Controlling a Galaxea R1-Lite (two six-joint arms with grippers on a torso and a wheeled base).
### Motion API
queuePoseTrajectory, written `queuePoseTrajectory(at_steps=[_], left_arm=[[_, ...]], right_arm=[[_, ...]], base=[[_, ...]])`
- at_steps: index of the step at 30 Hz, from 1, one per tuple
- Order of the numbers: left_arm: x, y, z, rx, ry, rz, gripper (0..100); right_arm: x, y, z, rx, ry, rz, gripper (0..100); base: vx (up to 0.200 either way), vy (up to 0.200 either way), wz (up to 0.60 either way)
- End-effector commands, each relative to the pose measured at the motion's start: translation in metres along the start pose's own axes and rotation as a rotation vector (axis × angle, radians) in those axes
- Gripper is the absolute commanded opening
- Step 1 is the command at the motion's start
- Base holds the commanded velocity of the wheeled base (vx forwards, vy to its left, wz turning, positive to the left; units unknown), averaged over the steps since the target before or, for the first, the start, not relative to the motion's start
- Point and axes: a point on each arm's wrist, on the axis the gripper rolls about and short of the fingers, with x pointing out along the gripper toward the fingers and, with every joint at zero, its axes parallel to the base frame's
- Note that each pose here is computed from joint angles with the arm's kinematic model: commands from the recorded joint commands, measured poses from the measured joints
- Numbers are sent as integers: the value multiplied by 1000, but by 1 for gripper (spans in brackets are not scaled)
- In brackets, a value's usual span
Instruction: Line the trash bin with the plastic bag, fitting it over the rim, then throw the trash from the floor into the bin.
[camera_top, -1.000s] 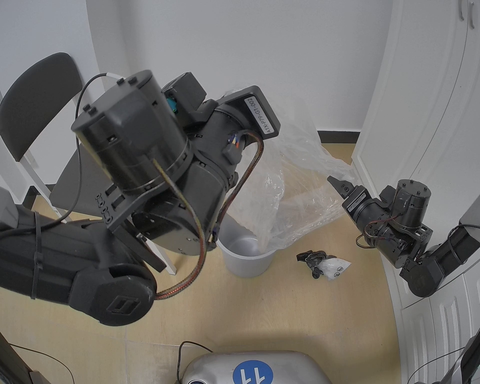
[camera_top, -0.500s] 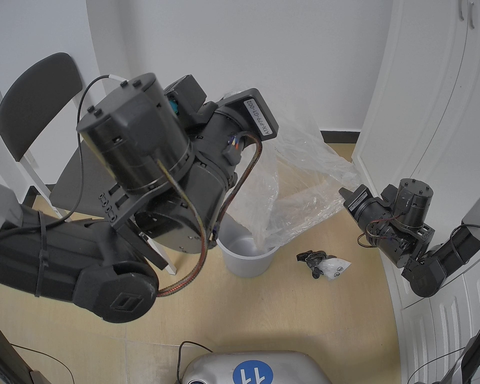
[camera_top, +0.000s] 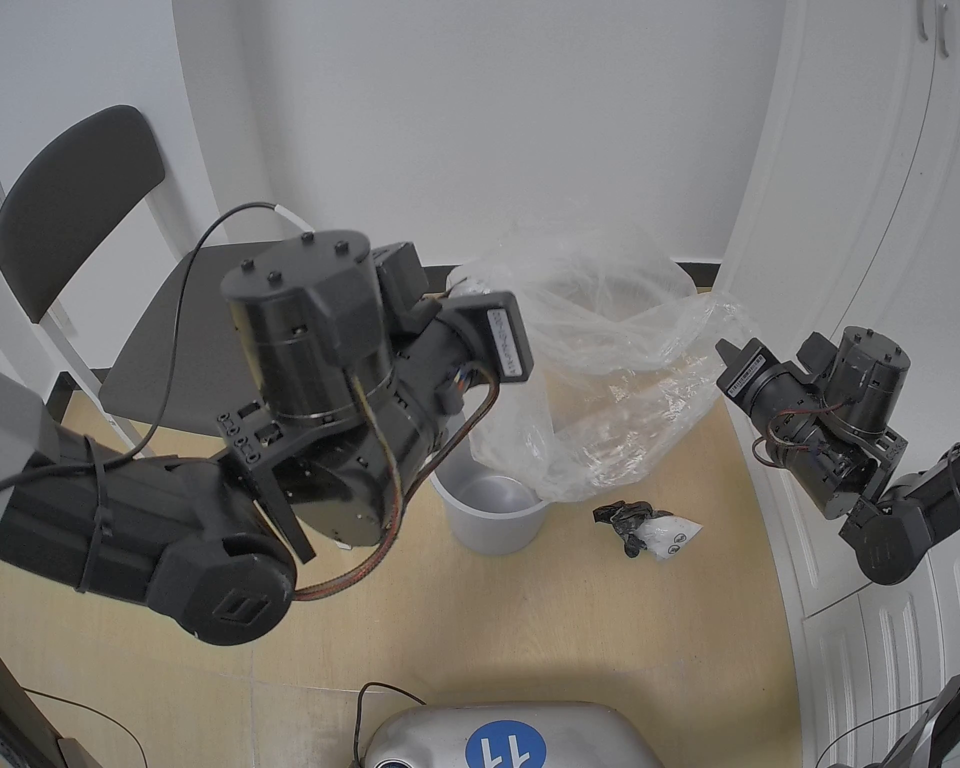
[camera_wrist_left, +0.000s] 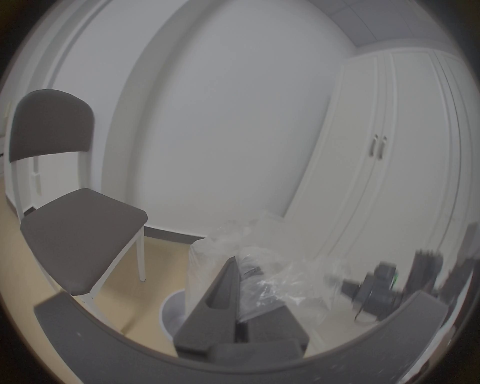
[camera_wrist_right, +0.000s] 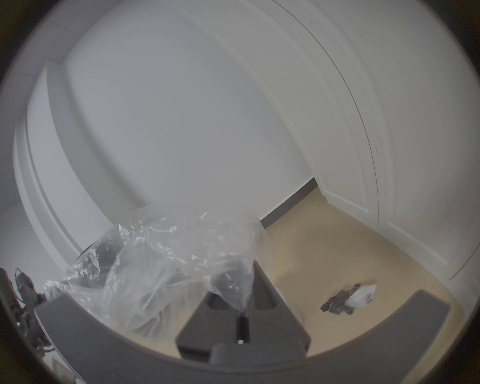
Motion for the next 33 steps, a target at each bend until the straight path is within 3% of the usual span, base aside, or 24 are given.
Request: queuePoseTrajectory(at_steps=[1,2,5,6,7,9,17,25,29,33], left_arm=[[-13,29,-6,87,81,-24,0],[-14,31,-7,101,90,-25,0],[-17,60,-23,271,172,12,0],[-17,60,-23,271,172,12,0],[-15,70,-29,332,195,38,0],[-13,76,-34,362,214,54,0],[1,94,-44,391,230,113,0],[12,93,-40,369,170,117,0],[16,91,-35,346,84,108,0],[11,93,-33,347,80,100,0]], right_arm=[[-22,11,27,-57,-38,-1,0],[-24,11,28,-67,-37,-3,0],[-39,13,32,-129,8,-17,0],[-39,13,32,-129,8,-17,0],[-47,12,30,-183,49,-24,0],[-55,12,27,-230,79,-27,0],[-73,0,17,-415,138,-37,0],[-76,-5,11,-445,165,-47,0],[-79,-10,8,-506,182,-55,0],[-79,-16,8,-538,190,-78,0]], base=[[0,0,0],[0,0,0],[0,0,0],[0,0,0],[0,0,0],[0,0,0],[0,0,0],[0,0,0],[0,0,0],[0,0,0]])
